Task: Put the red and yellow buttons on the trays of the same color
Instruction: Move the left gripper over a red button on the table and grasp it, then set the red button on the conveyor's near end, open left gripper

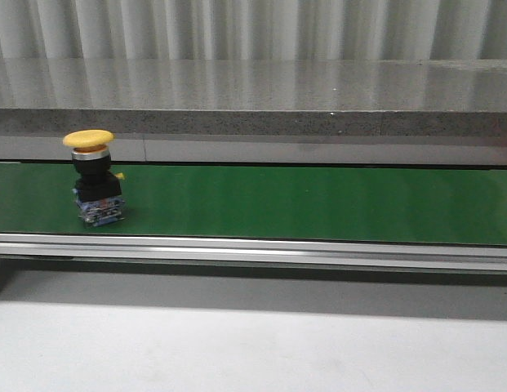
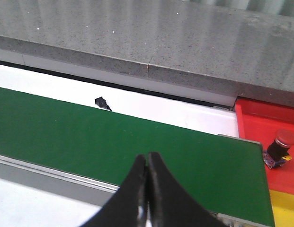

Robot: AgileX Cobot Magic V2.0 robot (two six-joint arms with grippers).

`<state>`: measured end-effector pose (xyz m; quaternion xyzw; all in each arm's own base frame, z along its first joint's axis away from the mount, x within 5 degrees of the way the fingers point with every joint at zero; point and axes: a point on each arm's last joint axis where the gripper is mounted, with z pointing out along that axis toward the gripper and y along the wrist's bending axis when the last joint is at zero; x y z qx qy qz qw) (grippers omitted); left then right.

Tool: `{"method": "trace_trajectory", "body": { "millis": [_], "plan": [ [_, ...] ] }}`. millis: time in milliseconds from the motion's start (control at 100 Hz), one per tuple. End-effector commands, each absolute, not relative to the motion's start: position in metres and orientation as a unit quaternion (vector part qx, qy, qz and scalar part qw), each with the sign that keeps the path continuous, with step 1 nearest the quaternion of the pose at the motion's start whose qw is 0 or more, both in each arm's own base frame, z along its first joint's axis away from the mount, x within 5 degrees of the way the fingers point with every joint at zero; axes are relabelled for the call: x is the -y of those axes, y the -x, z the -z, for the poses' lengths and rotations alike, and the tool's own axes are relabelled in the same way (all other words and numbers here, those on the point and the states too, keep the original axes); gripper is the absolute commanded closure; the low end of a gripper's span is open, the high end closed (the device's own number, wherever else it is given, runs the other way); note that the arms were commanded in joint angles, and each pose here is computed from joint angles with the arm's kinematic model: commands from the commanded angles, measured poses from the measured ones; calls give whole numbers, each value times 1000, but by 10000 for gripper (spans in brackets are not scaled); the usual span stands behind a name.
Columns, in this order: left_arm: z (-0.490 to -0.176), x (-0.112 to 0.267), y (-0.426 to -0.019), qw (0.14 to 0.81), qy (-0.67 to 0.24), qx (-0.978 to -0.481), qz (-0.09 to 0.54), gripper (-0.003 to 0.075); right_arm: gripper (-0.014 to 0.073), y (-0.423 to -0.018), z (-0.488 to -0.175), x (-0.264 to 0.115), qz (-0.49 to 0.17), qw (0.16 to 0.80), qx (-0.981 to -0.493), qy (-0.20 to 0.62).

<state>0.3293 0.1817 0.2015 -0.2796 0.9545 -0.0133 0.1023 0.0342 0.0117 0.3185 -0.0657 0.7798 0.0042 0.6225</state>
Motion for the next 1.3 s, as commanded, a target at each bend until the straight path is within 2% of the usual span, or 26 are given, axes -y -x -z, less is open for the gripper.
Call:
{"method": "trace_trajectory", "body": {
  "millis": [0, 320, 610, 900, 1040, 1290],
  "plan": [
    [-242, -181, -327, 165, 278, -946, -1, 590, 661, -35, -330, -11, 1, 653, -755, 61],
    [-298, -165, -309, 235, 266, -935, -12, 608, 661, -35, -330, -11, 1, 653, -755, 61],
    [-332, -119, -307, 279, 202, -939, -6, 608, 661, -35, -330, -11, 1, 653, -755, 61],
    [-334, -56, -317, 258, 107, -960, 23, 608, 661, -35, -330, -11, 1, 653, -755, 61],
    [-332, -29, -320, 250, 56, -966, 17, 608, 661, -35, -330, -11, 1, 653, -755, 61],
    [-324, -13, -325, 234, 25, -972, 12, 608, 661, -35, -330, -11, 1, 653, -755, 61]
  ]
}}
